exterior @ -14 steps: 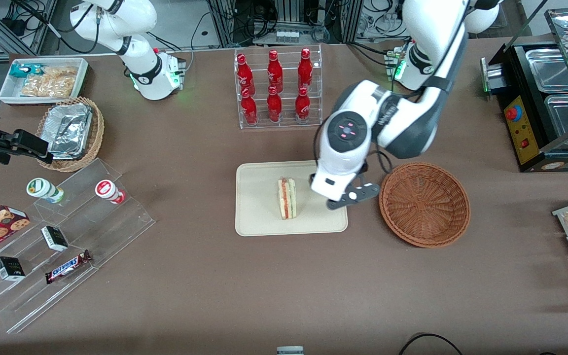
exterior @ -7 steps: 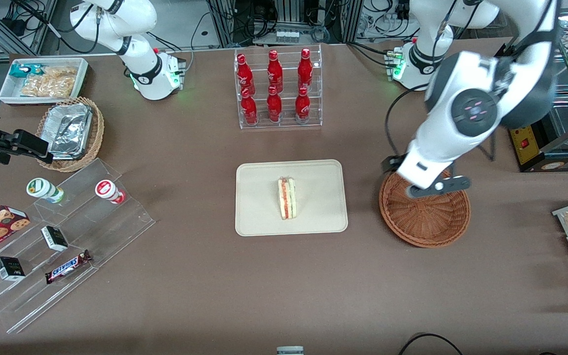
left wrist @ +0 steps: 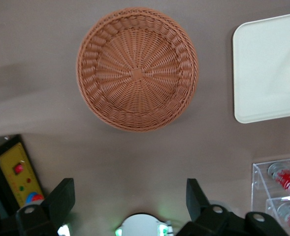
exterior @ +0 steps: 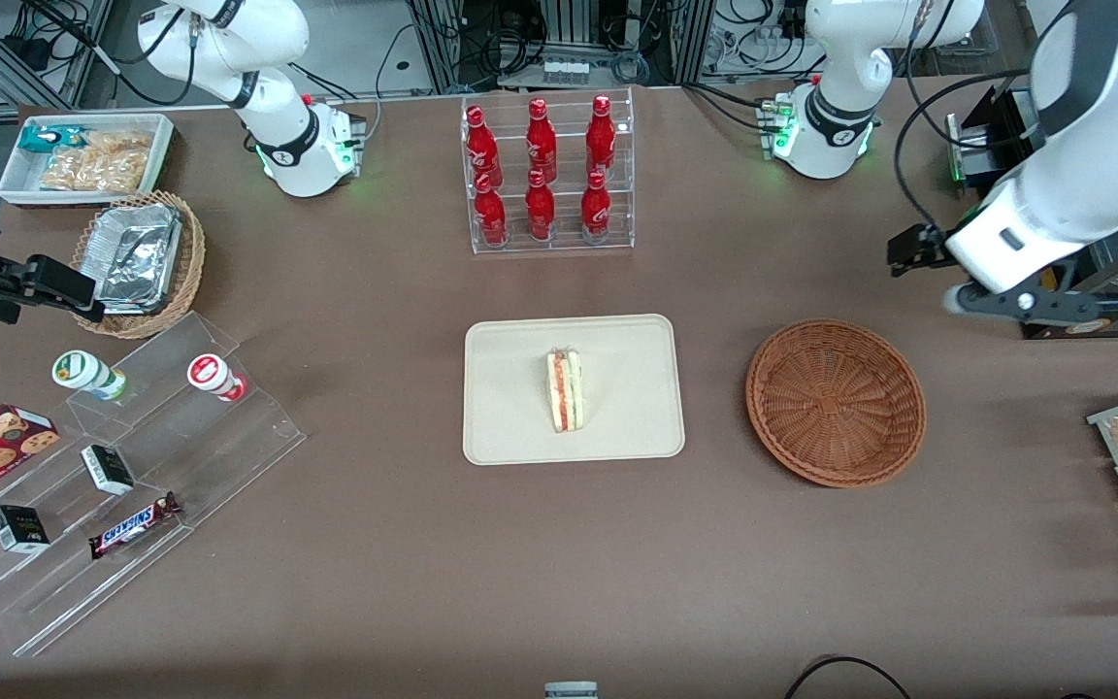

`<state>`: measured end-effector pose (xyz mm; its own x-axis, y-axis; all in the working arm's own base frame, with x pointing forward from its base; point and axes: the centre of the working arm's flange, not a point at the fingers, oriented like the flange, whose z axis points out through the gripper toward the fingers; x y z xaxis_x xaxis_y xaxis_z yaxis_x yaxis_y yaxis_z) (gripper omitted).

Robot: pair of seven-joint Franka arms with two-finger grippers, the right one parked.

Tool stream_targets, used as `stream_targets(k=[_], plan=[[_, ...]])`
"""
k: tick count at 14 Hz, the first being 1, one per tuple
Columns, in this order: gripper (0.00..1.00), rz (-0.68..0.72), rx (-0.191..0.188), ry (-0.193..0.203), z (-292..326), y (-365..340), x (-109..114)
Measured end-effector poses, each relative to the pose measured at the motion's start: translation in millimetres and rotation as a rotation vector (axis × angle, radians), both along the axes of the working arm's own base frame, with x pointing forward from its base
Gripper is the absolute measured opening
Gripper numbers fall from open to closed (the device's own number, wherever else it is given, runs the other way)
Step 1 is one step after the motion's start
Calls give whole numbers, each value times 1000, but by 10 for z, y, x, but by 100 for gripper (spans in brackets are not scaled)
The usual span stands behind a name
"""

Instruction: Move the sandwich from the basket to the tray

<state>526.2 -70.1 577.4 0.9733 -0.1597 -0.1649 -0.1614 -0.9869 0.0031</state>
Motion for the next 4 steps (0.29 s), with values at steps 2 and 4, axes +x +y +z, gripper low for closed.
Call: stream_targets(k=[2, 4], plan=[[100, 0, -8, -45, 232, 208, -13], [100, 15, -11, -82, 406, 364, -5]])
